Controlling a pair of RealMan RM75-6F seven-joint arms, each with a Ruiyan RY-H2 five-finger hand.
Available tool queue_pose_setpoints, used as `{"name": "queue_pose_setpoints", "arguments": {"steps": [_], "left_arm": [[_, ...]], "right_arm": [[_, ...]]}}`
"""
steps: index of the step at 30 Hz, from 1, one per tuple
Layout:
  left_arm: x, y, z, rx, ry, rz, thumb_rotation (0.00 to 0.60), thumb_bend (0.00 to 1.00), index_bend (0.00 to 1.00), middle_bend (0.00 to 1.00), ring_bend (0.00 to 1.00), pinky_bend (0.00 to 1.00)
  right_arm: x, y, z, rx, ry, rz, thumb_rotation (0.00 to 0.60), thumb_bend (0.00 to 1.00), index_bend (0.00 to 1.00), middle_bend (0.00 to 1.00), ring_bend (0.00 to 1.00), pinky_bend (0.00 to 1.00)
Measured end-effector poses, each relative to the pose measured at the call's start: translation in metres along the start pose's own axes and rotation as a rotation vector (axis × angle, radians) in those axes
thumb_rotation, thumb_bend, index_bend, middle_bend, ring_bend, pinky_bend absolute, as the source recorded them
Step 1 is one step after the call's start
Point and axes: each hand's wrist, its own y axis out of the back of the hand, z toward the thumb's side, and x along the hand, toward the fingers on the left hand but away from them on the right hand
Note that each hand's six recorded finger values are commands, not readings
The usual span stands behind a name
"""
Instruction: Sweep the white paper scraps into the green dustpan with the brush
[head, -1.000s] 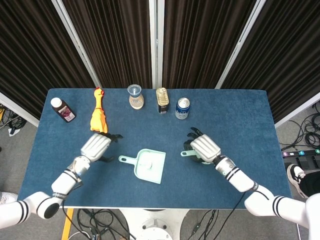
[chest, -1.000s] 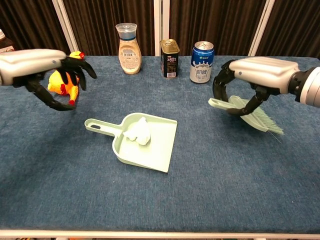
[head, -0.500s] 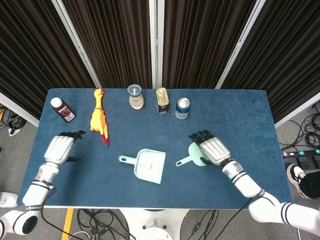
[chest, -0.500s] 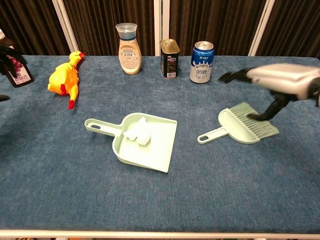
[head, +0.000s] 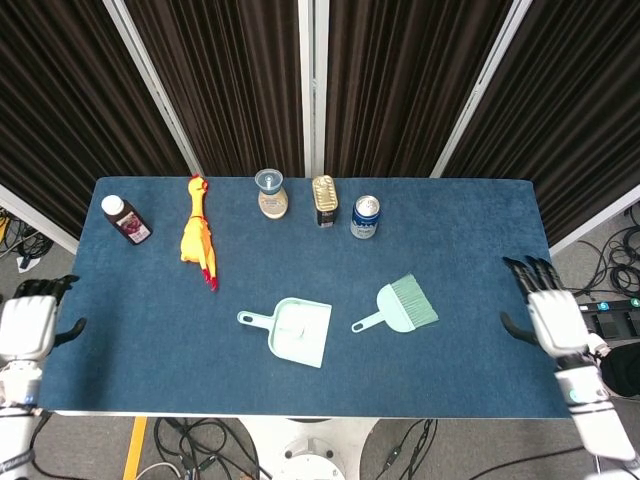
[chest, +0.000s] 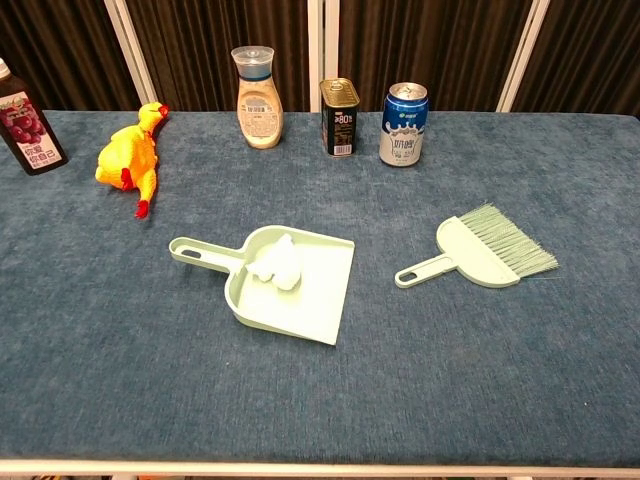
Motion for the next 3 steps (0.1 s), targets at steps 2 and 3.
{"name": "queue_pose_setpoints", "arguments": {"steps": [2,3], "left_arm": [[-0.012,0.001,-0.002,0.003,0.012,0.009,0.6,0.21,0.26,0.33,0.28,0.22],[-0.019,0.003,-0.002,0.004,0.02,0.016,0.6,0.21,0.26,0.33,0.28,0.22]], "right_arm": [[0.018,0.004,-0.007,-0.009,-0.025,-0.02,0.6,0.26,0.0,0.13,0.0,0.0],[0.025,0.005,-0.009,-0.013,-0.032,-0.027,0.6,0.27,0.0,0.13,0.0,0.0]]}}
